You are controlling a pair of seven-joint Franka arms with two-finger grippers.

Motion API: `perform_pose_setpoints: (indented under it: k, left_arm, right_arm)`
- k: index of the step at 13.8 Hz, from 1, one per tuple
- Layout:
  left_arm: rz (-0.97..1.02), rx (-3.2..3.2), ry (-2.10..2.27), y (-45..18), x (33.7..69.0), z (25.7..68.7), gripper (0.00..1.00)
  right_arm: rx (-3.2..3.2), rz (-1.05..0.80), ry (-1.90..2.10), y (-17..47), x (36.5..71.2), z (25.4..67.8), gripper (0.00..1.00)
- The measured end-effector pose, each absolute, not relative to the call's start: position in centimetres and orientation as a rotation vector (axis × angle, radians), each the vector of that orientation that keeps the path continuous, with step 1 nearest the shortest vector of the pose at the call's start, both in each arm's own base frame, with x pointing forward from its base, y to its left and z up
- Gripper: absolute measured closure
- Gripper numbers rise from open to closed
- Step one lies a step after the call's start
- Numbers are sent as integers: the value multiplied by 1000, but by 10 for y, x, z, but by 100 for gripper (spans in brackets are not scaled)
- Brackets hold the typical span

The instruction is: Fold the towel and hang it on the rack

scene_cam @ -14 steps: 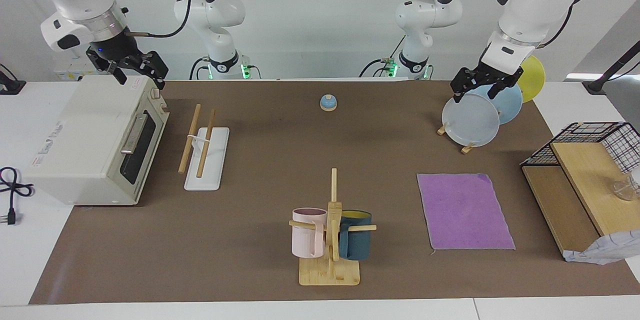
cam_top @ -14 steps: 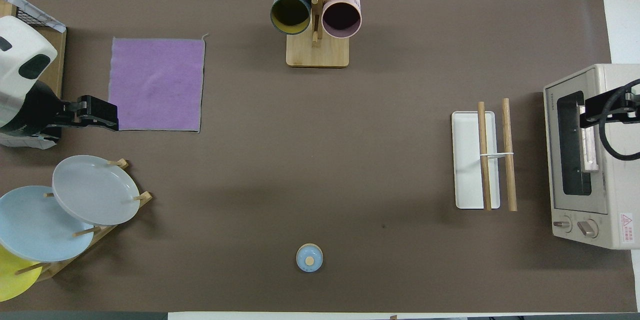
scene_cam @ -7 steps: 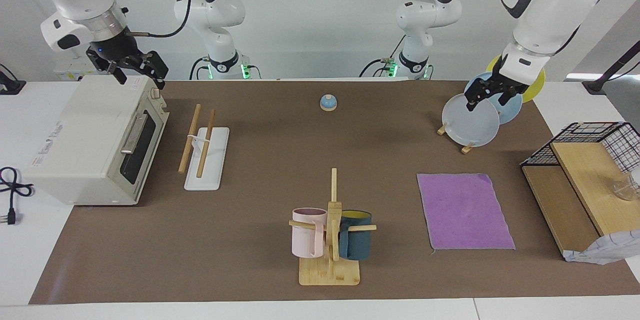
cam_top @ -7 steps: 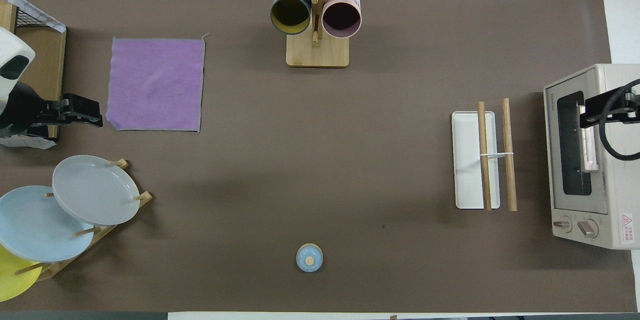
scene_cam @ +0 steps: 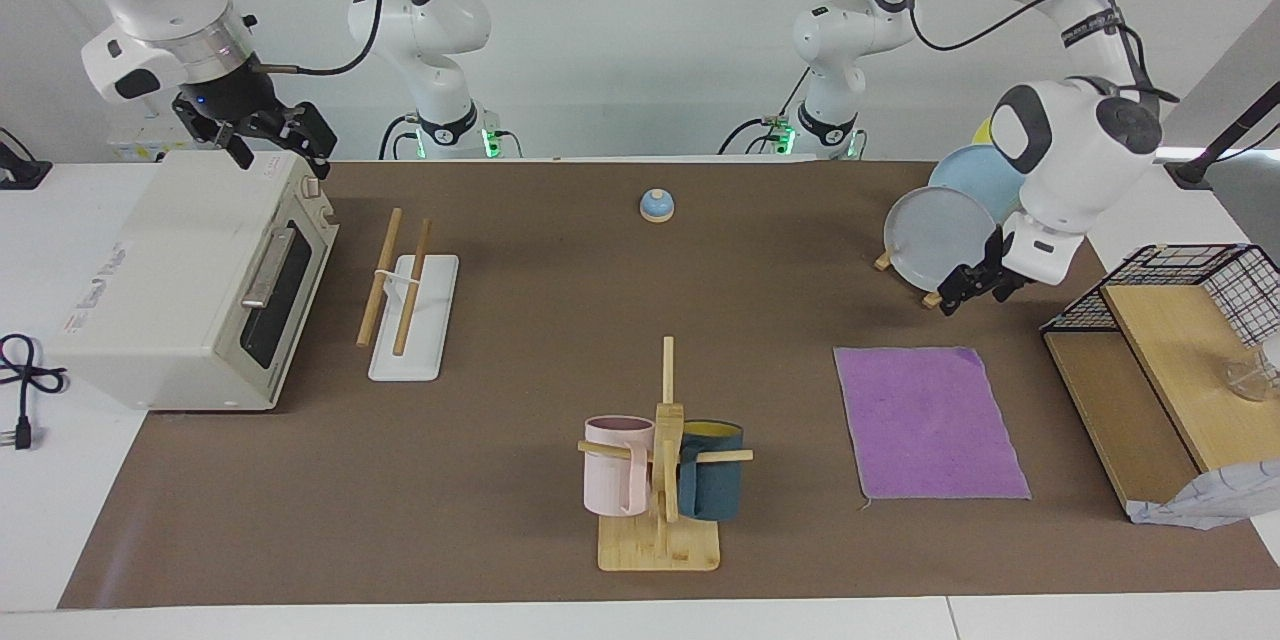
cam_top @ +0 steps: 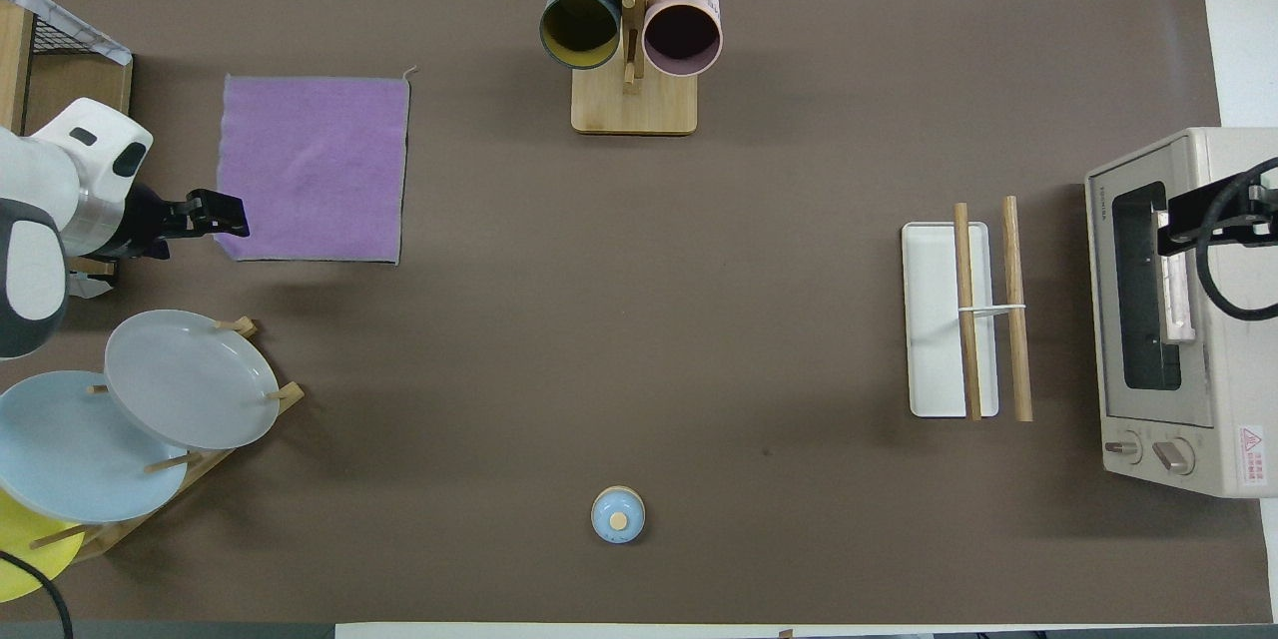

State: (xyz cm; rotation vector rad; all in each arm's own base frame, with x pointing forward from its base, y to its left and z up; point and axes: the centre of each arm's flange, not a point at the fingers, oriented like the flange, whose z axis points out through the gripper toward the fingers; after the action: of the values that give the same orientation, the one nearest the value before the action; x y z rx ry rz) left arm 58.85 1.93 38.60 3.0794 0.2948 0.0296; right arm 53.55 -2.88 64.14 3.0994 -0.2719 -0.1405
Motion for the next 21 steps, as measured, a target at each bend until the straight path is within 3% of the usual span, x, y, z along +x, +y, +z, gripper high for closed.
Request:
perform_pose_setpoints:
  k: [4,8,10,11,14,16,17,19,21]
  left_arm:
    - [25,3050,375,49,602,327,0]
    - [31,3037,439,61,604,316,4]
    - [33,3034,452,62,605,315,10]
    - [38,3033,456,62,605,314,19]
    - [56,3027,471,67,607,308,22]
    - [56,3026,478,69,607,306,33]
    - [57,3025,480,69,607,306,33]
    - [59,3025,481,69,607,306,49]
    - [60,3024,483,69,607,306,55]
  right_arm:
    - [3099,-140,-272,-29,535,641,0]
    - [3099,-141,-272,-29,535,641,0]
    - [3099,-141,-272,-29,535,641,0]
    - [3099,-141,-272,-29,535,641,0]
    - [3099,-141,-272,-29,535,641,0]
    - [3099,-141,-272,-29,535,641,0]
    - [3099,-141,-272,-29,535,641,0]
    - [3099,-141,-272,-29,535,641,0]
    - [3099,-141,-272,-29,535,641,0]
